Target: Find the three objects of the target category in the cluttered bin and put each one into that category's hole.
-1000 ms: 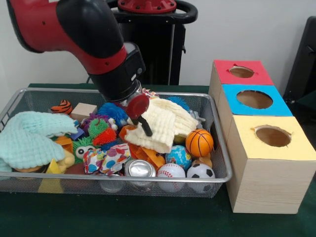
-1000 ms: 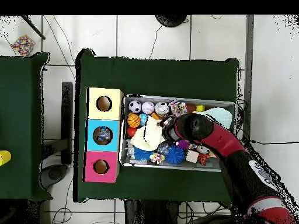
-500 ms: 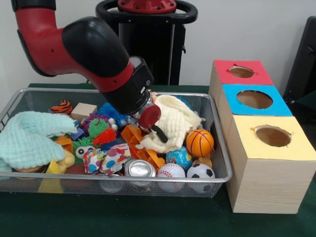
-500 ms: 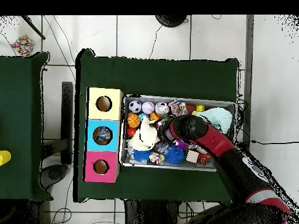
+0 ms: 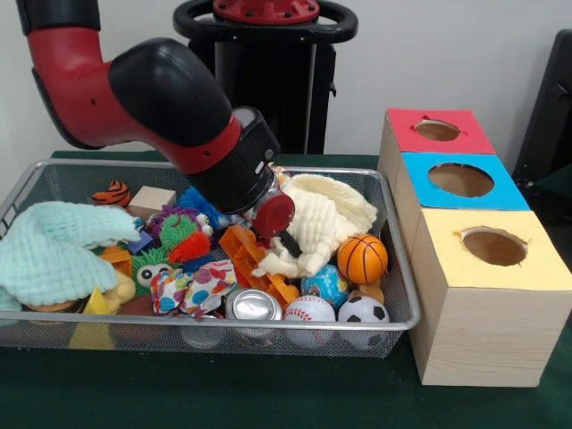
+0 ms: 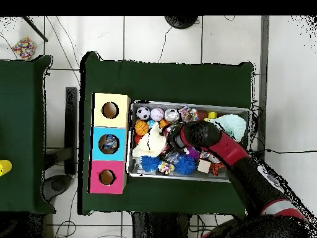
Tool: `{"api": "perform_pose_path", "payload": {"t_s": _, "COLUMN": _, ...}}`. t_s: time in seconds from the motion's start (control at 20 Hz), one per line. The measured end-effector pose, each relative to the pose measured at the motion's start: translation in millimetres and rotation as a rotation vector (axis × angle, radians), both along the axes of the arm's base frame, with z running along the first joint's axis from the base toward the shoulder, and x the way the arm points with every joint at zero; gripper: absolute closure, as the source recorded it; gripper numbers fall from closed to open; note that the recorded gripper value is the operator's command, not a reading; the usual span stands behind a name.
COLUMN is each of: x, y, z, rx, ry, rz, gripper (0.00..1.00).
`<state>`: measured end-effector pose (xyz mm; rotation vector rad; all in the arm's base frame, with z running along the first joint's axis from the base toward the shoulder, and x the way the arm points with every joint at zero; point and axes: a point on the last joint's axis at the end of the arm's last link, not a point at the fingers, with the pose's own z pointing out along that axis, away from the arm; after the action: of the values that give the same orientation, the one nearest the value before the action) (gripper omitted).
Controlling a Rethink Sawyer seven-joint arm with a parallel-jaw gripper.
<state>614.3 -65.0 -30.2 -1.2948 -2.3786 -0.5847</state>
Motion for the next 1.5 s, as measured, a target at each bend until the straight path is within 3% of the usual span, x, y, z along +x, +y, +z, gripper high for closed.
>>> {"api": "perform_pose_path", "payload": {"t_s": 0.3, "x": -4.8, "y": 8, "z": -3, "rx": 0.074, "ry": 0.016, "rz": -0.033, "gripper": 1.0}}
{"api": "perform_pose_path", "payload": {"t_s": 0.7, "x": -24.5, "y": 30, "z": -11, "rx": 0.144, "ry": 0.054, "rz": -0.025, "gripper": 1.0}}
{"api": "perform_pose_path", "payload": {"t_s": 0.75, "x": -23.3, "y": 32, "z": -10, "rx": 0.162, "ry": 0.05, "rz": -0.029, "gripper": 0.0}}
{"api": "perform_pose_path", "payload": {"t_s": 1.5, "x": -19.5, "y": 35, "z": -6, "rx": 0.161, "ry": 0.041, "rz": -0.022, "gripper": 0.0}}
